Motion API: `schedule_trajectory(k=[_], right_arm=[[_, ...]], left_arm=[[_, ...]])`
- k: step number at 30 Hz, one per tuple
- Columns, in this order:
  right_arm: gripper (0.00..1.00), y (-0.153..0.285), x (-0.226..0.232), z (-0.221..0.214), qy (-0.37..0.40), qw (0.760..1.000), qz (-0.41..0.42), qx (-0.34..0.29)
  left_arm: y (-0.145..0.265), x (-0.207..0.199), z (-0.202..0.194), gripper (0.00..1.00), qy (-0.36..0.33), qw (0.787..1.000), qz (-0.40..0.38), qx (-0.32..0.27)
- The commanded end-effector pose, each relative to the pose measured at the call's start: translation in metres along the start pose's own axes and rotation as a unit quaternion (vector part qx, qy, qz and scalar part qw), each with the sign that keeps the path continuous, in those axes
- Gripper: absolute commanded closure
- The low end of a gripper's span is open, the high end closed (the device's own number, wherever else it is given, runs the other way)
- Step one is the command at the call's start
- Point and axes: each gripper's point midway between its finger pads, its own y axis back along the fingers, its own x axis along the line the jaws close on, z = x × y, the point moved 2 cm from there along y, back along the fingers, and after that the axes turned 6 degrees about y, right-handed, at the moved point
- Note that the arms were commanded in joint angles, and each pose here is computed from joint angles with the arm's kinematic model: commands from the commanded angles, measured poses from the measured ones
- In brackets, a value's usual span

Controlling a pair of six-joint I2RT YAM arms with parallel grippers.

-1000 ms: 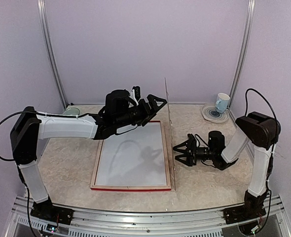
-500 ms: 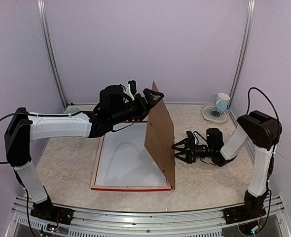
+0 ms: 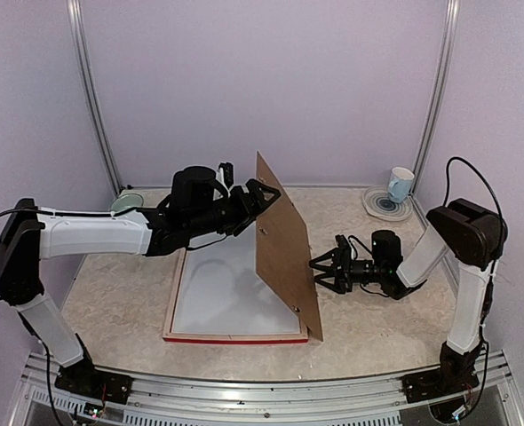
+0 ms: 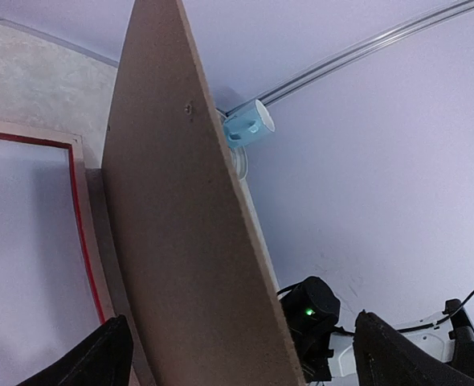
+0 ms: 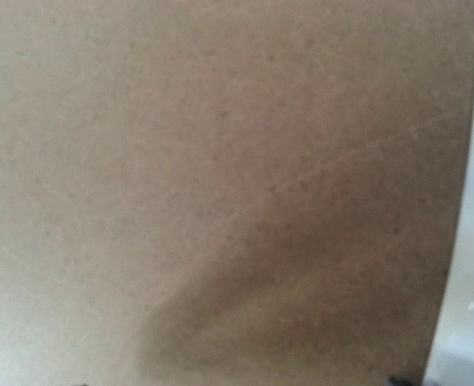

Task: Put the photo into the frame
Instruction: Turn over the backboard.

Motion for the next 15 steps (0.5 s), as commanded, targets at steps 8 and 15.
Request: schedule_trajectory(k=[8,15], right_arm=[[0.21,-0.001,-0.036,-0.025,-0.042,0.998,-0.052,0.020],[0.21,0.000,-0.036,-0.026,-0.040,0.997,-0.057,0.021]], left_arm=[[0.018,0.015,0.003,0.31,-0.023,0.999,0.030,-0.018],[0.017,0.026,-0.005,0.46,-0.024,0.999,0.046,0.000]])
